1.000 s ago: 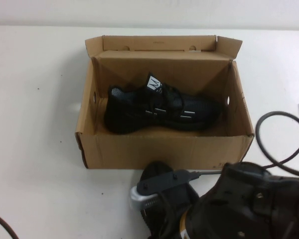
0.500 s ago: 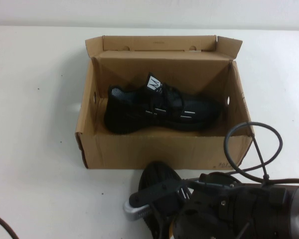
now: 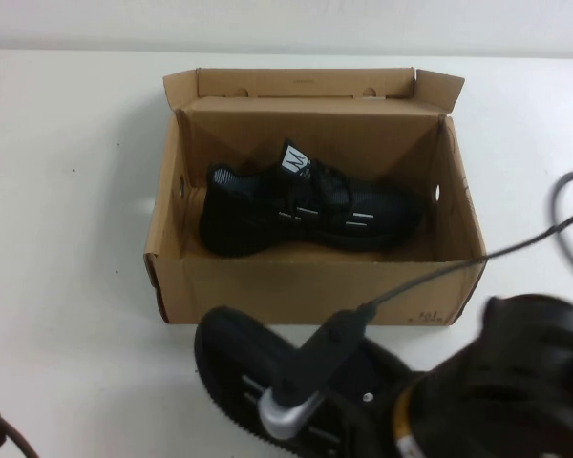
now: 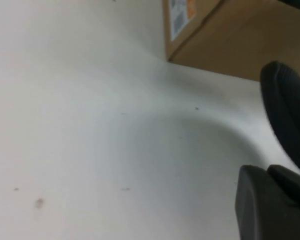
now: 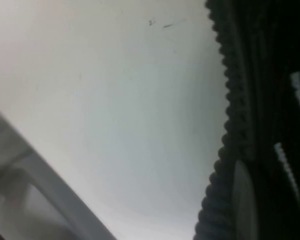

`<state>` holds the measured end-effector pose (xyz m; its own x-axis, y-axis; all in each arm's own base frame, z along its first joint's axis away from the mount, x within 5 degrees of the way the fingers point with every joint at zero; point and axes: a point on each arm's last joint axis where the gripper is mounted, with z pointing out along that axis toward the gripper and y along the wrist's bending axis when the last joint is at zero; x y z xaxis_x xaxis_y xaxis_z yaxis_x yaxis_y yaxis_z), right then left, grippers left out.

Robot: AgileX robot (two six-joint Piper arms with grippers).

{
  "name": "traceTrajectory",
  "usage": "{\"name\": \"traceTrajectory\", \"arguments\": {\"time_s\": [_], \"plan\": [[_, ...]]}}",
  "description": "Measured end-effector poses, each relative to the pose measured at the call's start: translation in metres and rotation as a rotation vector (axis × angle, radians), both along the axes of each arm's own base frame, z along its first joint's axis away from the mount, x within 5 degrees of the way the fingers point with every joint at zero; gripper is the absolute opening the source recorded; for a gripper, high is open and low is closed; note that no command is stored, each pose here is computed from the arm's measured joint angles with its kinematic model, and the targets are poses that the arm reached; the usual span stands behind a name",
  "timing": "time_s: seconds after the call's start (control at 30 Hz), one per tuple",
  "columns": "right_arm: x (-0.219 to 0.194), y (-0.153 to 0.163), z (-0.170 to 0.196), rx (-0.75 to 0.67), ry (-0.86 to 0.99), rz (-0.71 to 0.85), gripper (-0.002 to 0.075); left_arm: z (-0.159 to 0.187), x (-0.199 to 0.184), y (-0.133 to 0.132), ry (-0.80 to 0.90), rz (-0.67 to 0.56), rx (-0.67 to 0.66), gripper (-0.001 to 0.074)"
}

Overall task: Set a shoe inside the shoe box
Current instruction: Pick up the shoe from the table, then hand over the shoe

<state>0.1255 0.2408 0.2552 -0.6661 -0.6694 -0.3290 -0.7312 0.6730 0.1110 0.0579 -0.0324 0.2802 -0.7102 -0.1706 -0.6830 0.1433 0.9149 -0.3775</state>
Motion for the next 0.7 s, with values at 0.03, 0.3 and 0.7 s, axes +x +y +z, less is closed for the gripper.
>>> {"name": "traceTrajectory", "arguments": {"time_s": [0.03,0.3,0.7], "plan": [[-0.002,-0.005,0.008,-0.001,-0.03,0.04,0.0011,0.0,0.0,-0.001,0.003,-0.006,-0.013,-0.0003],[-0.005,-0.045,0.054,-0.052,-0.348,0.295,0.001,0.002,-0.002,-0.007,-0.021,-0.085,-0.027,-0.0003],[-0.001,-0.057,0.064,-0.205,-0.548,0.585,0.001,0.001,0.021,-0.037,0.105,-0.328,-0.208,-0.0003]]}}
